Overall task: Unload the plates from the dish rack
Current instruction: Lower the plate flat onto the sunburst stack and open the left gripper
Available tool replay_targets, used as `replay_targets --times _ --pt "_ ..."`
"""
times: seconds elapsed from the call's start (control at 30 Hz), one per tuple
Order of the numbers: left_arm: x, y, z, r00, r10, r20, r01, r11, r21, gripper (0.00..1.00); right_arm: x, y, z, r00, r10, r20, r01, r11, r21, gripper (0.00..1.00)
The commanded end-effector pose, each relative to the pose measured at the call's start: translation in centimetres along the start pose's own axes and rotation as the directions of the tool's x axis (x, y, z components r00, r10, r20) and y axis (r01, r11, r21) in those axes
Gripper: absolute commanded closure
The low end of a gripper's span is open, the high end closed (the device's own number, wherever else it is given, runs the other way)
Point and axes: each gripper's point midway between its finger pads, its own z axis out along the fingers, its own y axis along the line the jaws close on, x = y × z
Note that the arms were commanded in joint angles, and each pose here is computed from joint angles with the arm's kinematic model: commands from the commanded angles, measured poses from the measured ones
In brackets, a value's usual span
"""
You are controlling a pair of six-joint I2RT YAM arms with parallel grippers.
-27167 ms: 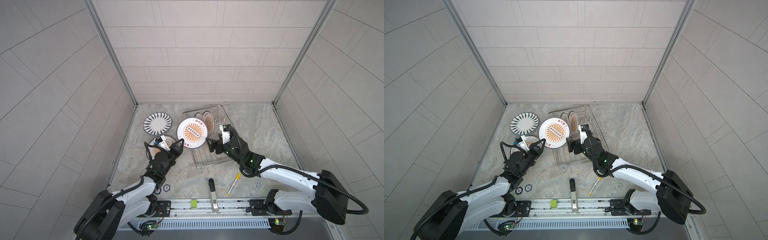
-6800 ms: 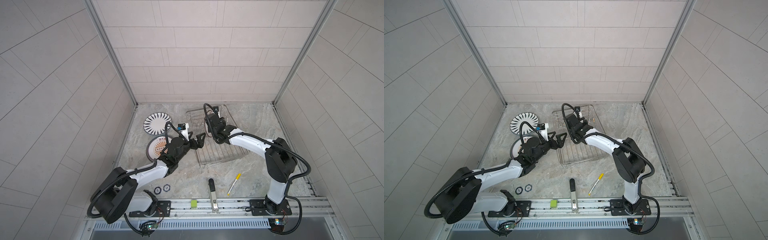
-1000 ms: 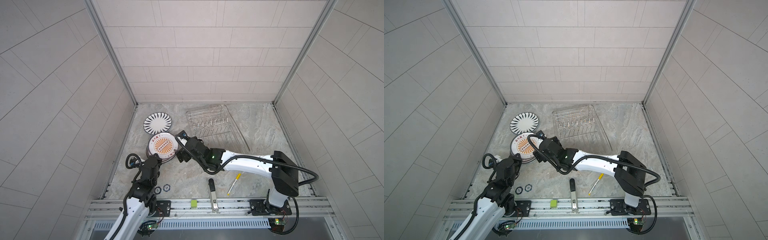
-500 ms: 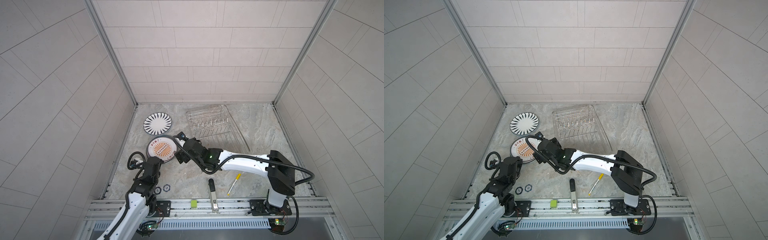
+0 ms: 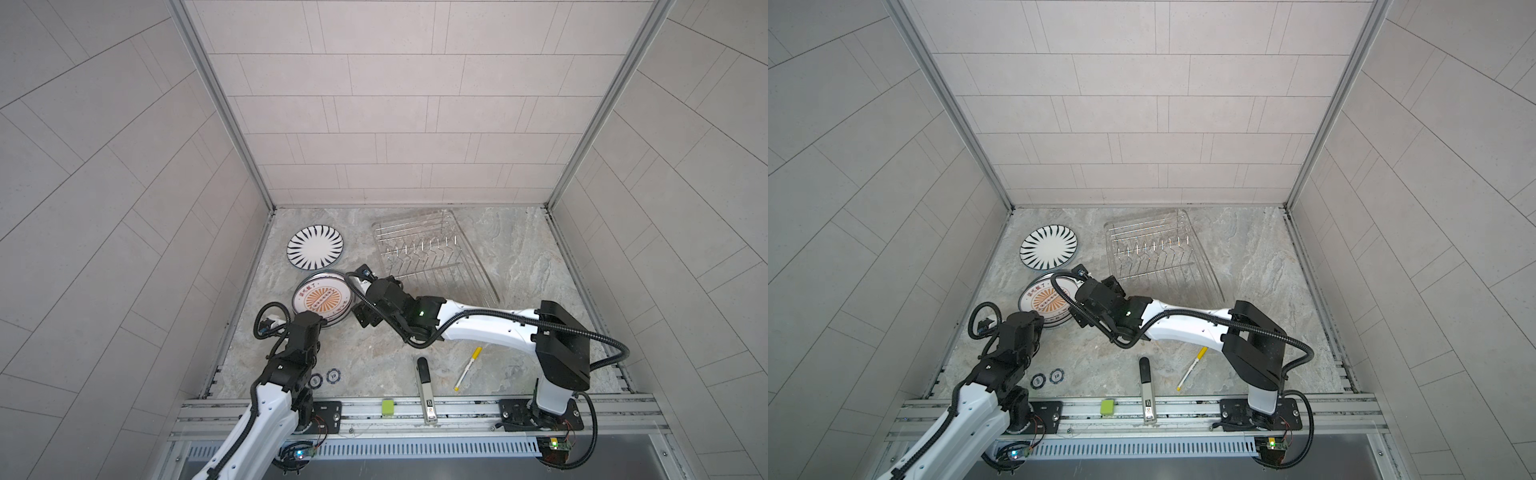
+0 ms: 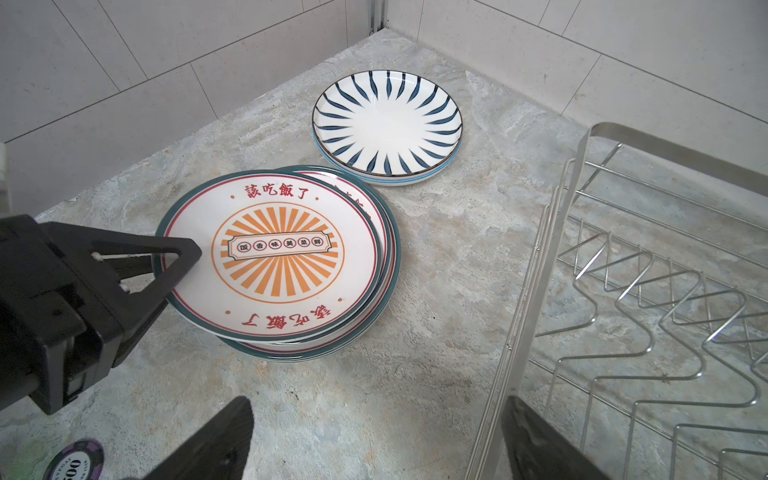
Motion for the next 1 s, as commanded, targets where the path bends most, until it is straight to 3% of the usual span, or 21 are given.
replay_targets --times 0.0,0.17,0.27,0.3,0.6,0.8,0.97 --pt "-0.7 -0.8 0.0 1.000 -0.009 0.030 0.009 1.000 0.018 0.77 -0.7 -0.2 -0.5 1.000 0.004 0.011 -0.004 1.000 0.021 0.05" --pt "-0.3 -0.7 0.2 1.000 0.005 0.014 -0.005 1.000 0.004 0.72 -0.6 -0.5 -0.8 1.000 0.007 0.017 -0.008 1.000 0.024 0.05" --pt "-0.8 -0.6 0.1 0.999 0.022 0.037 -0.022 1.000 -0.010 0.54 -0.6 -0.7 -1.0 1.000 0.009 0.022 -0.009 0.999 0.030 0.05" --pt "-1.0 -0.5 0.1 0.999 0.023 0.046 -0.022 1.000 -0.017 0.52 -0.7 -0.7 -1.1 1.000 0.009 0.024 -0.010 0.999 0.031 0.05" --pt "-1.6 0.1 0.2 0.995 0.050 0.083 -0.047 0.998 -0.041 0.50 -0.6 -1.2 -1.6 0.999 0.014 0.032 -0.016 0.999 0.045 0.05" --pt "-2.4 -0.6 -0.3 0.992 0.060 0.110 -0.057 0.998 -0.026 0.36 -0.9 -1.3 -2.0 0.999 0.021 0.042 -0.022 0.999 0.042 0.05" --pt "-2.7 -0.5 -0.6 0.990 0.064 0.127 -0.061 0.998 -0.027 0.33 -1.0 -1.7 -2.8 0.998 0.026 0.057 -0.029 0.998 0.048 0.05"
